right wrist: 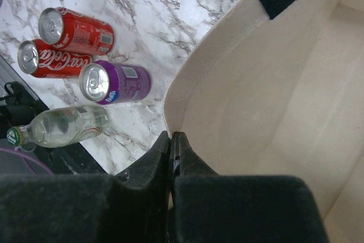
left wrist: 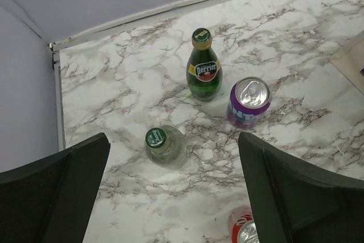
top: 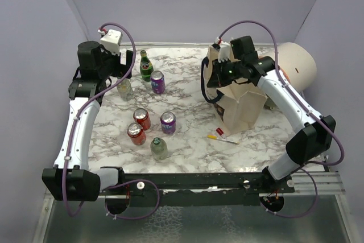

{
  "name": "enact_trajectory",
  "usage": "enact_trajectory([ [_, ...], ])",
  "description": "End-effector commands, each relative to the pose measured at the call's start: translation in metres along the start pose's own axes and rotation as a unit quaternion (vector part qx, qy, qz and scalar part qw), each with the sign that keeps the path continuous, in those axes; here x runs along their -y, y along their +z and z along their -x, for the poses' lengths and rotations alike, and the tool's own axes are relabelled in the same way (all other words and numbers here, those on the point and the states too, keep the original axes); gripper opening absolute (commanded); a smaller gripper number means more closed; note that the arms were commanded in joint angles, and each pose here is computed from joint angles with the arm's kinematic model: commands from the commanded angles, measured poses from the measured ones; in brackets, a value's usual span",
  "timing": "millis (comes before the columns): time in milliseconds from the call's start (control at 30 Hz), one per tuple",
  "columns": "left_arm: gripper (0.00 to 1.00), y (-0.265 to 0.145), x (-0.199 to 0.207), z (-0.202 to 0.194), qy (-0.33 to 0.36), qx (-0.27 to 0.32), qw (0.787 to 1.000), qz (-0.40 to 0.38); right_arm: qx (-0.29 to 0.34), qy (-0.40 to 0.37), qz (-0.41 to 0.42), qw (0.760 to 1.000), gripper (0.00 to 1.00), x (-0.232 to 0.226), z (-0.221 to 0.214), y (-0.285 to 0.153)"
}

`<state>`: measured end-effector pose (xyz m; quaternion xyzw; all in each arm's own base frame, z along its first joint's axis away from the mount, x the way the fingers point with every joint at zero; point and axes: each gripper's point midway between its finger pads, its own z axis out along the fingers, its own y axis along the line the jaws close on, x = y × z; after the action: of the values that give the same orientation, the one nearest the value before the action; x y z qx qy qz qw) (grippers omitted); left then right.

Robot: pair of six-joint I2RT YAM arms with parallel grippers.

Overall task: Place the beverage into the canvas bag
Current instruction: Move the canvas bag to the center of the board.

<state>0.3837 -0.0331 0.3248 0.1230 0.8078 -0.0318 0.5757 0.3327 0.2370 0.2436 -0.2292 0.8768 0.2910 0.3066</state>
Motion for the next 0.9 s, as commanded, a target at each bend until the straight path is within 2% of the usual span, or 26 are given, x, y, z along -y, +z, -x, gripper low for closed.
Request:
enact_trajectory([
  [0, 0.99, -0.002, 0.004, -0.01, 0.004, -0.016, 1.0, -0.012, 0.022, 0.013, 0.03, 0.999, 0.01, -0.021, 0.022, 0.009],
  [300, 0.99, -0.011, 0.008, -0.018, 0.013, -0.026, 0.999, -0.022, 0.027, 0.039, 0.057, 0.997, 0.01, -0.039, 0.035, 0.03],
  [433, 0.99, -0.013, 0.015, -0.024, 0.011, -0.034, 0.999, -0.04, 0.038, 0.03, 0.067, 0.997, 0.06, -0.046, 0.044, 0.031],
  [500, 0.99, -0.013, 0.018, -0.028, 0.009, -0.039, 0.998, -0.046, 0.043, 0.019, 0.06, 0.997, 0.14, -0.044, 0.045, 0.029],
  [733, 0.99, -0.01, 0.021, -0.043, -0.009, -0.054, 0.997, -0.049, 0.057, -0.04, 0.025, 0.997, 0.59, -0.032, 0.044, 0.017],
  [867, 0.99, -0.008, 0.026, -0.051, -0.012, -0.061, 0.996, -0.059, 0.088, -0.086, -0.004, 0.992, 0.7, -0.027, 0.059, 0.002],
])
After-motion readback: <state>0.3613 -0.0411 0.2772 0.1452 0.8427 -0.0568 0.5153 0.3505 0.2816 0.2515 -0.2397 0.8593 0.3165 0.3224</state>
